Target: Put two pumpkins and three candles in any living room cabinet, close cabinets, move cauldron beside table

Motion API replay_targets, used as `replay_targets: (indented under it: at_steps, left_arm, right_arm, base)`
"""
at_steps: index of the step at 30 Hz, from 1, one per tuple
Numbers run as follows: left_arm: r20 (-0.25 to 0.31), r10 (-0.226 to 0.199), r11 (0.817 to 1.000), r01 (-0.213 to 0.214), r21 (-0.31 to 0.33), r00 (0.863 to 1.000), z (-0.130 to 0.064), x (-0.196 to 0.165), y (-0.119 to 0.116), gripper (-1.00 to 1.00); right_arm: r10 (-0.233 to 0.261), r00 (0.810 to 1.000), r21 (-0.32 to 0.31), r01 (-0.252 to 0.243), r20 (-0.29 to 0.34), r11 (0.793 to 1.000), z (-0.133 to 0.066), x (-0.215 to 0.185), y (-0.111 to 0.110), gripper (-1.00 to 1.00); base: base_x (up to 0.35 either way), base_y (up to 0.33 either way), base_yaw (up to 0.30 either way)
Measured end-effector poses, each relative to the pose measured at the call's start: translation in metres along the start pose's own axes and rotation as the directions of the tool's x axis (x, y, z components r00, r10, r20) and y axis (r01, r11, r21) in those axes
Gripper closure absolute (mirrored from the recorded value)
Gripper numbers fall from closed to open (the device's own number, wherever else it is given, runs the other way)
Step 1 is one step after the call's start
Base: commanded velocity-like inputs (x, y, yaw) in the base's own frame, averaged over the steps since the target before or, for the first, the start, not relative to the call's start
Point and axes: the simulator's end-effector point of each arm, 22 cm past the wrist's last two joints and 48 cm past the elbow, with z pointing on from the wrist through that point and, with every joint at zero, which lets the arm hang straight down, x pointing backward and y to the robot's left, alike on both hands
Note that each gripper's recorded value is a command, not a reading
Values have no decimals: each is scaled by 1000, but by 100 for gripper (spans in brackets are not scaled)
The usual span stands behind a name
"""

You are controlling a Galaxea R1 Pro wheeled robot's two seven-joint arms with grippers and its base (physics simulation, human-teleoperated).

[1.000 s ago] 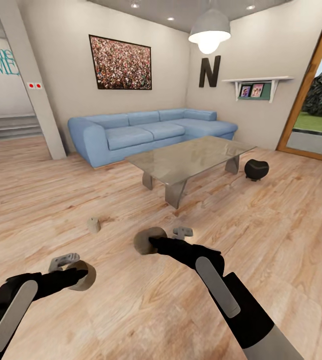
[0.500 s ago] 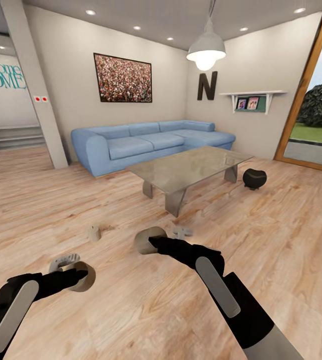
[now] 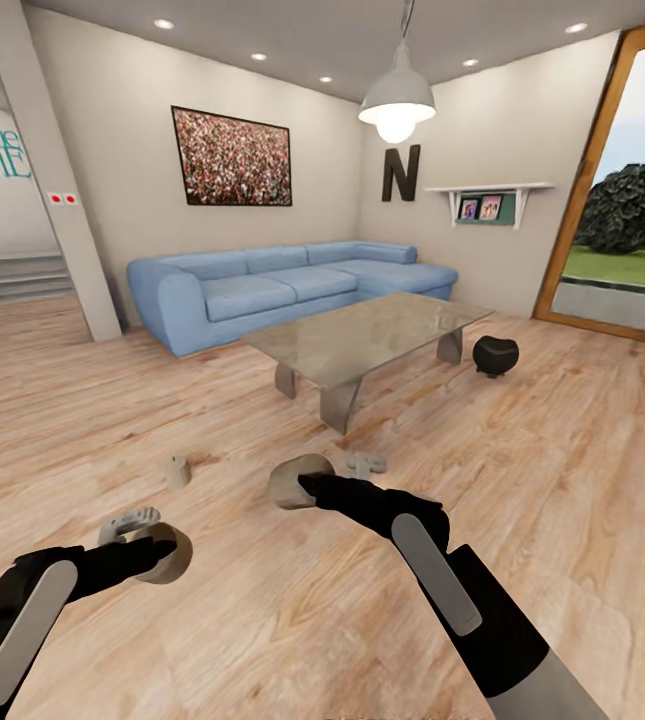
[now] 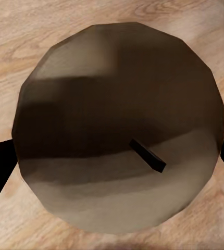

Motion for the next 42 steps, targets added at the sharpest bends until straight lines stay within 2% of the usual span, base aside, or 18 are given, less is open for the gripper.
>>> replay_targets:
  at_steps: [5, 11, 42]
  left_arm:
    - [-7, -1, 1000, 1, 1, 1000, 2, 2, 0, 100]
    - [8, -1, 1000, 1, 8, 1000, -4, -3, -3, 100]
    - [-34, -5, 1000, 5, -1, 999, -29, -43, -22, 100]
  right_arm:
    - [4, 1000, 2, -4, -5, 1000, 2, 2, -2, 100]
    - [-3, 1000, 2, 3, 4, 1000, -3, -3, 2, 100]
    - [22, 999, 16, -22, -36, 1000, -5, -48, 17, 100]
  base:
    - [0, 0, -174]
    - [0, 0, -175]
    - [0, 0, -175]
